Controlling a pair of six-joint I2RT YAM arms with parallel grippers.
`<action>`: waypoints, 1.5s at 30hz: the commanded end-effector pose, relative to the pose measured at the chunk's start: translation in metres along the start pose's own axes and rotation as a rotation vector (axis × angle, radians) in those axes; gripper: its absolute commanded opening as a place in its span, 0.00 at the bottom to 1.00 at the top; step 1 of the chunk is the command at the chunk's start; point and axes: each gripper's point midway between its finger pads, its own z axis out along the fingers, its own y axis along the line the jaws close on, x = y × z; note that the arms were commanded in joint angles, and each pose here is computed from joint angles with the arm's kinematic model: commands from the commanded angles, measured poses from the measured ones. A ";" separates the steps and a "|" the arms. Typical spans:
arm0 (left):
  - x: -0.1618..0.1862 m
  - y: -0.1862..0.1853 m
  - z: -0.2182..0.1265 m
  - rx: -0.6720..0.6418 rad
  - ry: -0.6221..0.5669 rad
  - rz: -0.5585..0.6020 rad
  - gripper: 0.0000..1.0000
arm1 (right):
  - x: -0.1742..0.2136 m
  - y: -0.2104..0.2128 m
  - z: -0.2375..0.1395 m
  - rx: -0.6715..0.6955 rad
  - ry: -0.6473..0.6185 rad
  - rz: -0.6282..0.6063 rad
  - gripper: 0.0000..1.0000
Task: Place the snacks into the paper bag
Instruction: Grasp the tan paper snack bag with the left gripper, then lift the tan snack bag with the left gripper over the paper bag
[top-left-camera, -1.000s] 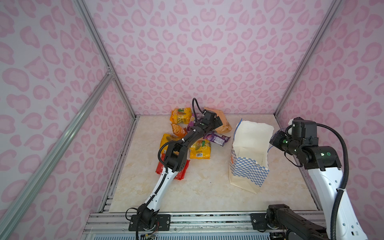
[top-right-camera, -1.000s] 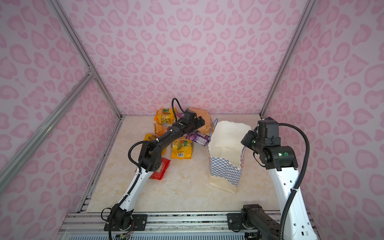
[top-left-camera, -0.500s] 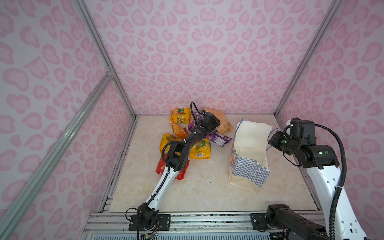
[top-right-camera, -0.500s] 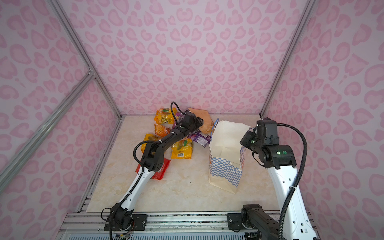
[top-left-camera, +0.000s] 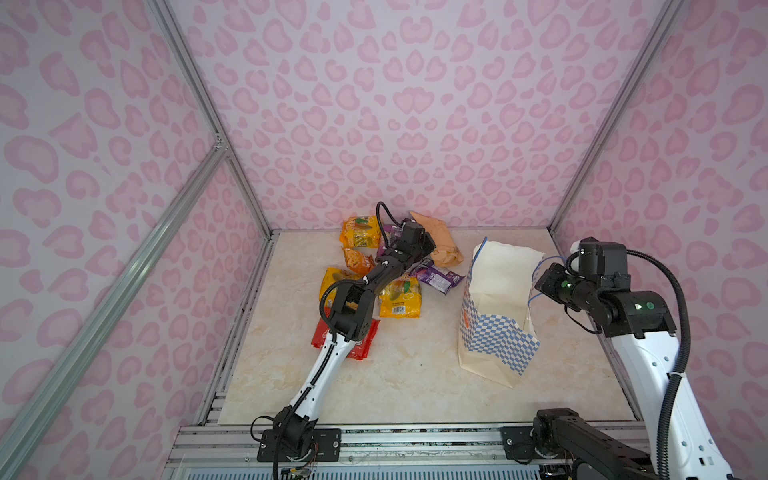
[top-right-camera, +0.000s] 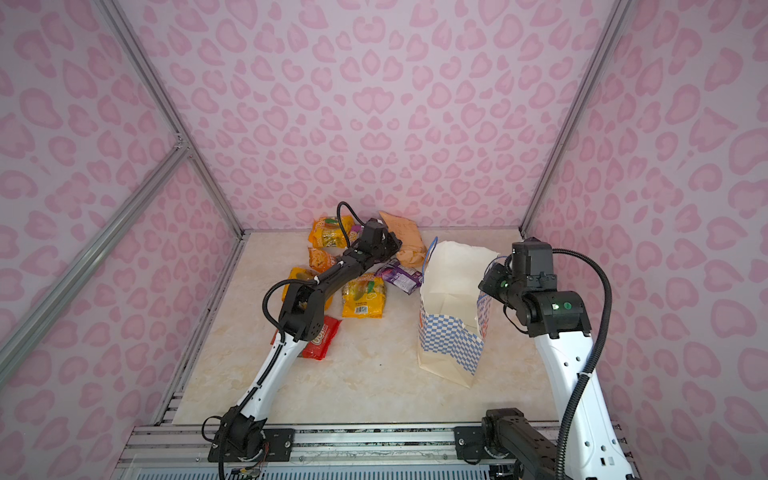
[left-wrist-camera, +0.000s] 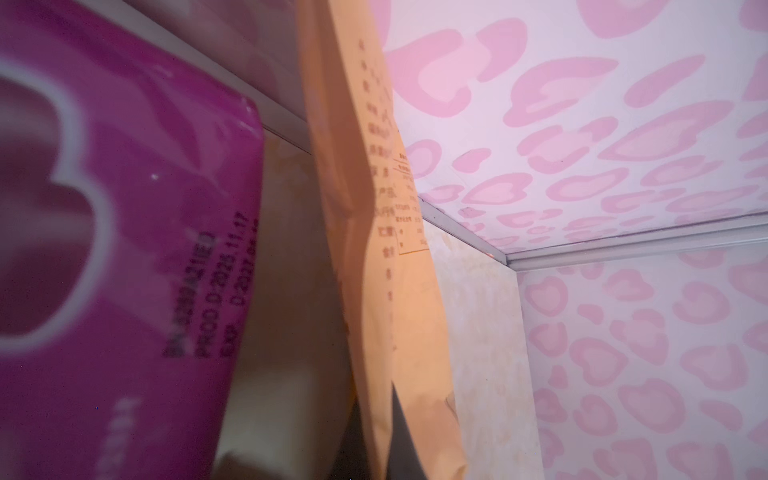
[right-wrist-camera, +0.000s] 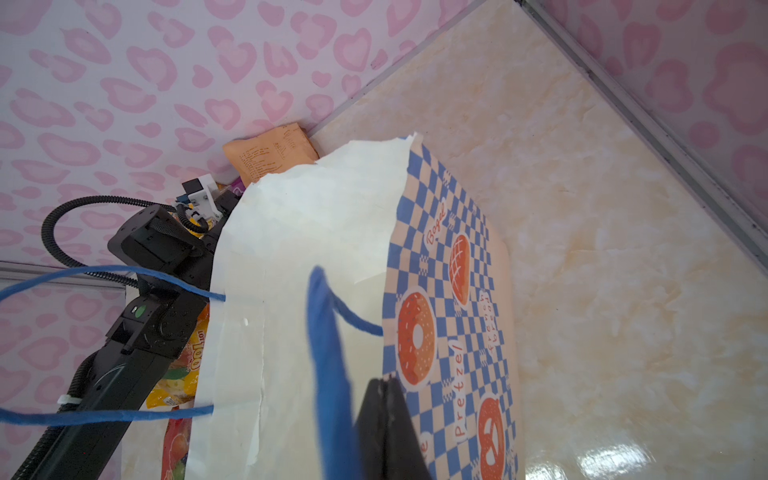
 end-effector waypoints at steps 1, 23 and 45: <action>-0.048 -0.114 -0.073 0.188 -0.063 0.090 0.04 | -0.009 0.005 -0.001 -0.015 -0.032 -0.023 0.00; -0.095 -0.242 -0.330 0.280 -0.315 0.446 0.04 | -0.013 0.013 -0.006 -0.082 -0.066 -0.043 0.00; 0.043 -0.312 -0.442 0.477 -0.093 0.593 0.04 | -0.013 0.016 0.008 -0.102 -0.067 -0.044 0.00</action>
